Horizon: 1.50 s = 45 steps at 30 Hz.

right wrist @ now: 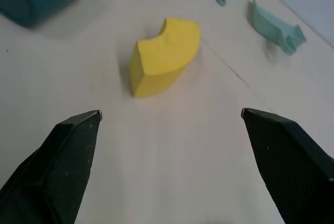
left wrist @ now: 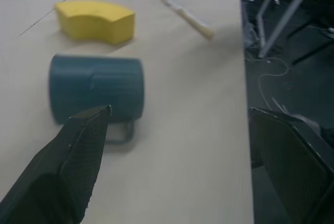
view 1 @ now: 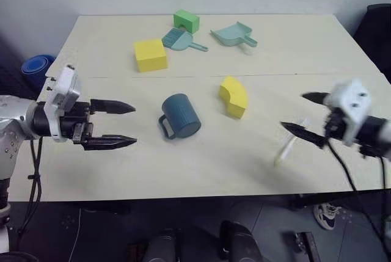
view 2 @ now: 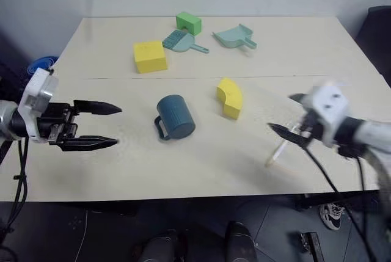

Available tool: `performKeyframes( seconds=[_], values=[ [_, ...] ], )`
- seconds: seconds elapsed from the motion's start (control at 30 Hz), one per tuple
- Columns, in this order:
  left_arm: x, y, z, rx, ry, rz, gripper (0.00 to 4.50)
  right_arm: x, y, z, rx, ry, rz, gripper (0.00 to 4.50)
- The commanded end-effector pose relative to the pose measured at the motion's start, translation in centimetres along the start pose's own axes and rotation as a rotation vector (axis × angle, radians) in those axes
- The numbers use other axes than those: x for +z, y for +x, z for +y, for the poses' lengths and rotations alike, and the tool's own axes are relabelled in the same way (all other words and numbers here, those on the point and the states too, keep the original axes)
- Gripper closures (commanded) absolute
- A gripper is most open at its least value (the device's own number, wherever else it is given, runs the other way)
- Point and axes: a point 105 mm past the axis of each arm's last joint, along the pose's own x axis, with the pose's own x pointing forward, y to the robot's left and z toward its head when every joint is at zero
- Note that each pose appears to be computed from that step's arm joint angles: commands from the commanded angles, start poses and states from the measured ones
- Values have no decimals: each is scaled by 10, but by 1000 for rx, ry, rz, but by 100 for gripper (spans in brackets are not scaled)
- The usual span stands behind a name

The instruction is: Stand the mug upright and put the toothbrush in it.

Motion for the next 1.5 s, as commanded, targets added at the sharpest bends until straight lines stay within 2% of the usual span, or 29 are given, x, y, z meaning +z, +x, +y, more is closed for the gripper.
performKeyframes(
  seconds=[0.03, 0.27, 0.5, 0.57, 0.63, 0.67, 0.73, 0.93, 1.03, 1.13, 1.17, 1.23, 1.33, 1.5],
  values=[
    [18, 21, -11, -116, 69, 0, 0, 6, 35, 11, -25, -157, 24, 4],
    [38, 43, -2, -149, 157, -15, 0, -7, 94, 31, -39, -266, 92, 4],
    [44, 48, 3, -131, 180, -40, 0, -15, 125, 31, -74, -341, 109, 4],
    [44, 49, 3, -129, 183, -40, 0, -19, 128, 29, -76, -361, 117, 42],
    [45, 49, 3, -128, 188, -40, 0, -21, 128, 29, -73, -365, 119, 84],
    [46, 49, 4, -127, 190, -40, 0, -21, 127, 29, -73, -364, 119, 134],
    [47, 50, 5, -123, 195, -43, 0, -23, 123, 25, -88, -360, 124, 182],
    [49, 55, 6, -129, 209, -48, 0, -29, 99, 2, -175, -352, 144, 182],
    [50, 58, 6, -140, 215, -53, 0, -30, 77, -17, -258, -334, 159, 233],
    [50, 62, 10, -144, 223, -53, 0, -27, 55, -29, -290, -262, 130, 233],
    [50, 62, 11, -145, 226, -54, 0, -25, 55, -26, -270, -221, 108, 233],
    [52, 64, 13, -152, 233, -60, 0, -21, 62, -20, -235, -236, 85, 265],
    [54, 67, 15, -155, 245, -67, 0, -22, 73, -13, -207, -284, 106, 337],
    [56, 69, 14, -154, 249, -79, 0, -25, 61, -29, -277, -317, 140, 337]
  ],
)
